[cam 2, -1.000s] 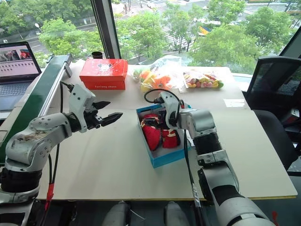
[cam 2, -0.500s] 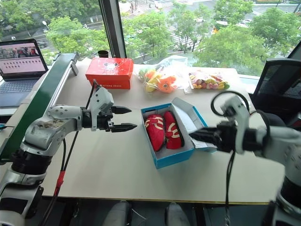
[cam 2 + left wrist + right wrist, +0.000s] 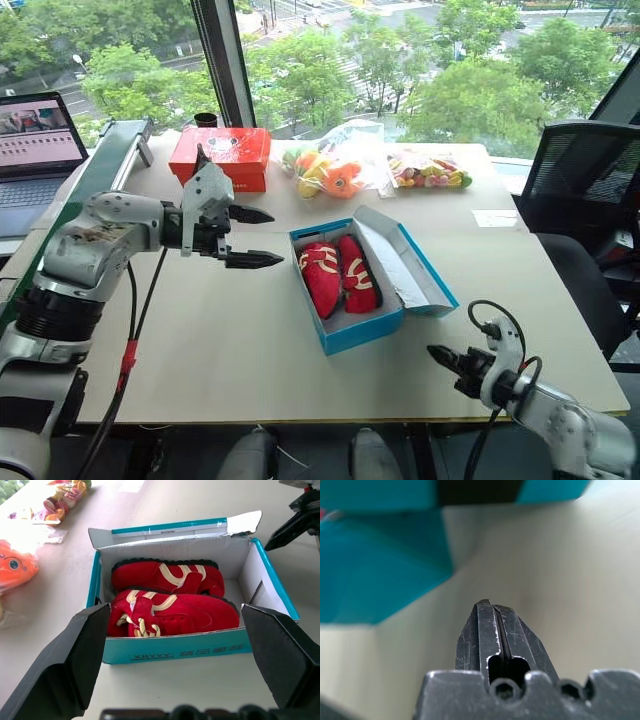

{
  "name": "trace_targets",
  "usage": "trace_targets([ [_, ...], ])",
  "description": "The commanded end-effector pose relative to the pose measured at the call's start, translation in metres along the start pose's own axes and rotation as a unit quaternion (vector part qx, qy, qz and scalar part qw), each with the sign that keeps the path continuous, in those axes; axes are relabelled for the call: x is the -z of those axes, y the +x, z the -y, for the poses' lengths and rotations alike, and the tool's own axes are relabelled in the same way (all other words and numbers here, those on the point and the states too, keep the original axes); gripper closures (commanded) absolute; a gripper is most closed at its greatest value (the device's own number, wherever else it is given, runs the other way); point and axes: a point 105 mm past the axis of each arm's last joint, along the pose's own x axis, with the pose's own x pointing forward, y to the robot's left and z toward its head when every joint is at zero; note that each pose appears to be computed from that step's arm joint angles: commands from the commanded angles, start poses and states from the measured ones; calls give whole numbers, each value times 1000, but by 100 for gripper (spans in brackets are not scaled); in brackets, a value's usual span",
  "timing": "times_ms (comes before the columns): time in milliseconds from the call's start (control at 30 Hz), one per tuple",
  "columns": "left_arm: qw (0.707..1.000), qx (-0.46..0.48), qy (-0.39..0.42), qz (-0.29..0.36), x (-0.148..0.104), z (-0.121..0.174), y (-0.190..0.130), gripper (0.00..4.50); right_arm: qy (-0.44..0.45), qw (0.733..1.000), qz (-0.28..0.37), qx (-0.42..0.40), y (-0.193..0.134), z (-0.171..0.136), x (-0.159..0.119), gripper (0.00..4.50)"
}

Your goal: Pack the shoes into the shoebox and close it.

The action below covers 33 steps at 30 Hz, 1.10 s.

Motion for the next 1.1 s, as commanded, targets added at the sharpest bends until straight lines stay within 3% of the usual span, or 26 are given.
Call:
trace_targets([
  [33, 999, -28, 27, 12, -15, -7, -13, 6, 21, 998, 56, 3, 14, 11, -16, 450],
  [200, 997, -61, 32, 16, -16, -12, -19, 6, 59, 993, 105, 15, 29, 27, -32, 450],
  [367, 993, -111, 31, 18, -17, -26, -29, 6, 104, 972, 207, -48, 36, 11, -85, 450],
  [433, 993, -109, 32, 13, -15, -24, -29, 6, 92, 966, 225, -90, 35, -7, -101, 450],
  [500, 994, -103, 31, 7, -12, -20, -29, 6, 68, 955, 233, -171, 24, -46, -123, 450],
  [567, 994, -102, 29, 4, -10, -18, -30, 6, 47, 947, 223, -228, 15, -76, -130, 450],
  [733, 991, -117, 52, -39, 4, -23, -37, 6, -69, 936, 108, -328, 4, -161, -109, 450],
  [900, 990, -127, 44, -31, 2, -27, -40, 6, -124, 919, 62, -369, -2, -202, -95, 450],
  [1100, 992, -121, 34, -25, 3, -22, -38, 6, -217, 929, 19, -299, 30, -216, -90, 450],
])
